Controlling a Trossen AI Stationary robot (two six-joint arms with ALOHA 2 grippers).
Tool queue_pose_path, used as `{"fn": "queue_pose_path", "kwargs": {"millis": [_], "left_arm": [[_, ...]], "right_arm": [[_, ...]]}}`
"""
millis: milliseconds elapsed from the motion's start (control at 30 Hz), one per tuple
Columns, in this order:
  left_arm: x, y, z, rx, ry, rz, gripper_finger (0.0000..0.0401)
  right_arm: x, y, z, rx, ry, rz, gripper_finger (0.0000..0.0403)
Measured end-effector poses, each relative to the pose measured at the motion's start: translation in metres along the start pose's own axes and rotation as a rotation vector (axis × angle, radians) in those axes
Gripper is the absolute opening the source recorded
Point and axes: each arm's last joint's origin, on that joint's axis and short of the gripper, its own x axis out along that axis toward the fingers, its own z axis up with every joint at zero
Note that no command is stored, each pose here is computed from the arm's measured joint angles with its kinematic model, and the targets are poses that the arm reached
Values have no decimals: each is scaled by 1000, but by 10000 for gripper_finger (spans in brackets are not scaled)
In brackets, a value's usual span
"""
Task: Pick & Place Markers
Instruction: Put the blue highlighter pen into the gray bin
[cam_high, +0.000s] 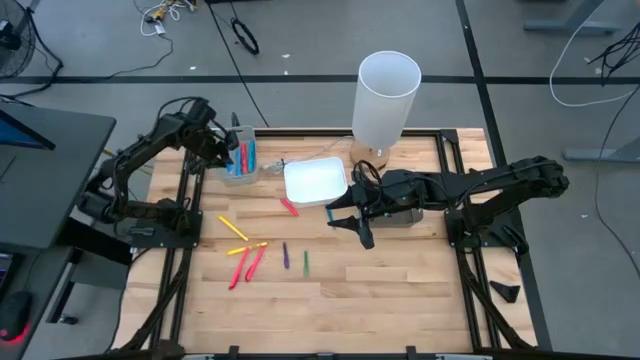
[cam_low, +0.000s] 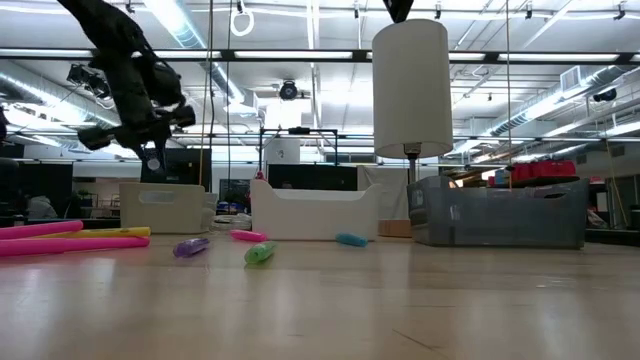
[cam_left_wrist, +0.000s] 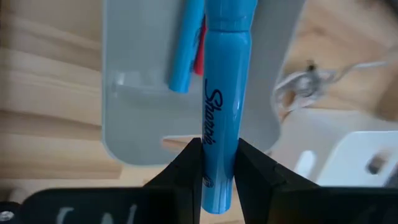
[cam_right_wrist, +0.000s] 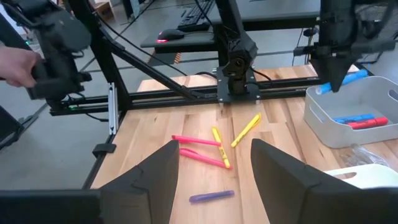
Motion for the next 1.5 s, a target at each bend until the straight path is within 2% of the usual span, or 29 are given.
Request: {"fn": "queue_pose_path", "kwargs": {"millis": [300,467,667,1000,1367,1500], "left_arm": [[23,-27,39,61,46,125,72],[28,-42,61,116,83,279,72],[29,-50,74,161,141,456,72],[30,-50,73,168,135,501,72],[73,-34,59,160,91,494,71],[80,-29,57,146,79,503,71]], "right_arm": [[0,0,0,0,1,0,199],[0,0,-2,0,23,-4,199],[0,-4,-4,3,40,-16,199],[0,-5,-4,5,41,-23,199],[0,-5,-4,5,42,-21,199],[0,-5,-4,5,43,-21,199]]}}
